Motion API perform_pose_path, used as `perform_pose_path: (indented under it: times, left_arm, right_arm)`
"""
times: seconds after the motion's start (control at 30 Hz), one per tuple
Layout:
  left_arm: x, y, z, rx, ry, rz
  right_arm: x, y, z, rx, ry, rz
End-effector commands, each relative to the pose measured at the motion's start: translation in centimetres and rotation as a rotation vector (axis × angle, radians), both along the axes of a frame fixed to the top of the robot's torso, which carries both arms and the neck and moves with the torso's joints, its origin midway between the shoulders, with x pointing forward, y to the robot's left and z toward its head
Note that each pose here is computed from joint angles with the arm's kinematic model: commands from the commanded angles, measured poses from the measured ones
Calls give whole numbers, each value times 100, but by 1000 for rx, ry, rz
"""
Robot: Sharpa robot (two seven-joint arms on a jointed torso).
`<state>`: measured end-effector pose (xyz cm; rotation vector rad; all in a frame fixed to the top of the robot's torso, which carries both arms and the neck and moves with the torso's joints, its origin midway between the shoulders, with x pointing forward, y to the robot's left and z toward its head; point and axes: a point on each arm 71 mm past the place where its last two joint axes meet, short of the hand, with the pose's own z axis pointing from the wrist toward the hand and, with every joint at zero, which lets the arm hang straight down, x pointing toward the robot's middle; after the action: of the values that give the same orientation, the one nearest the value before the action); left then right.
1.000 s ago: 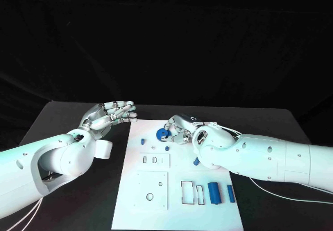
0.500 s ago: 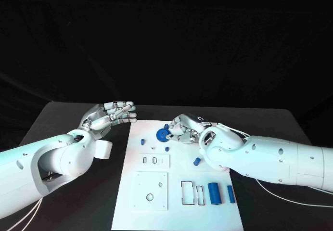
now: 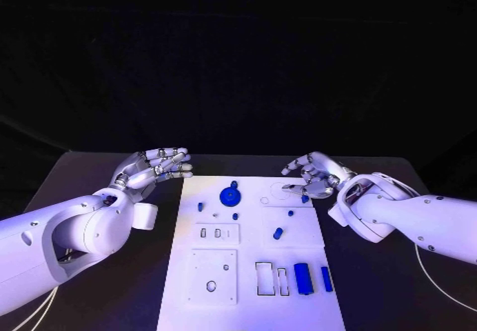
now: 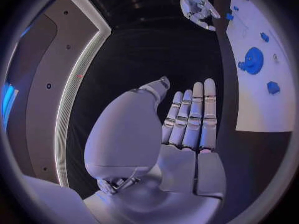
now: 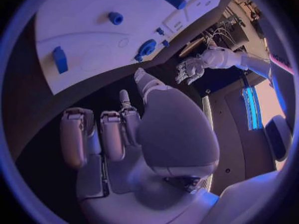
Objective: Assemble the parts on the task board
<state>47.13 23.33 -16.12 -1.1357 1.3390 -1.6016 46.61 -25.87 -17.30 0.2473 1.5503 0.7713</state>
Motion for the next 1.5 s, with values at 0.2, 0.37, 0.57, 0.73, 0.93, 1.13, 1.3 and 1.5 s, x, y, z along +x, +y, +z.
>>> perform_pose_path:
  times: [0.2, 0.37, 0.57, 0.73, 0.93, 1.13, 1.3, 1.5]
  left_arm:
    - [3, -72, 1, -13, -9, -27]
    - [9, -76, -7, -13, -8, -28]
    - [9, -84, -10, -13, -8, -30]
    - [10, -82, -12, -13, -7, -30]
    - [9, -81, -13, -13, -7, -30]
    - [8, -77, -14, -13, -7, -29]
    - [7, -75, -13, -13, -6, -29]
    - [7, -73, -13, -12, -6, -29]
  right_arm:
    - [-115, -476, -71, 131, 59, 17]
    - [-148, -621, -165, 101, 55, -2]
    - [-137, -687, -260, 57, 65, -7]
    - [-113, -681, -342, 38, 82, -10]
    - [-85, -653, -453, 18, 107, -22]
    - [-56, -624, -519, -3, 122, -28]
    - [-26, -596, -560, -14, 130, -33]
    - [-2, -557, -589, -17, 135, -33]
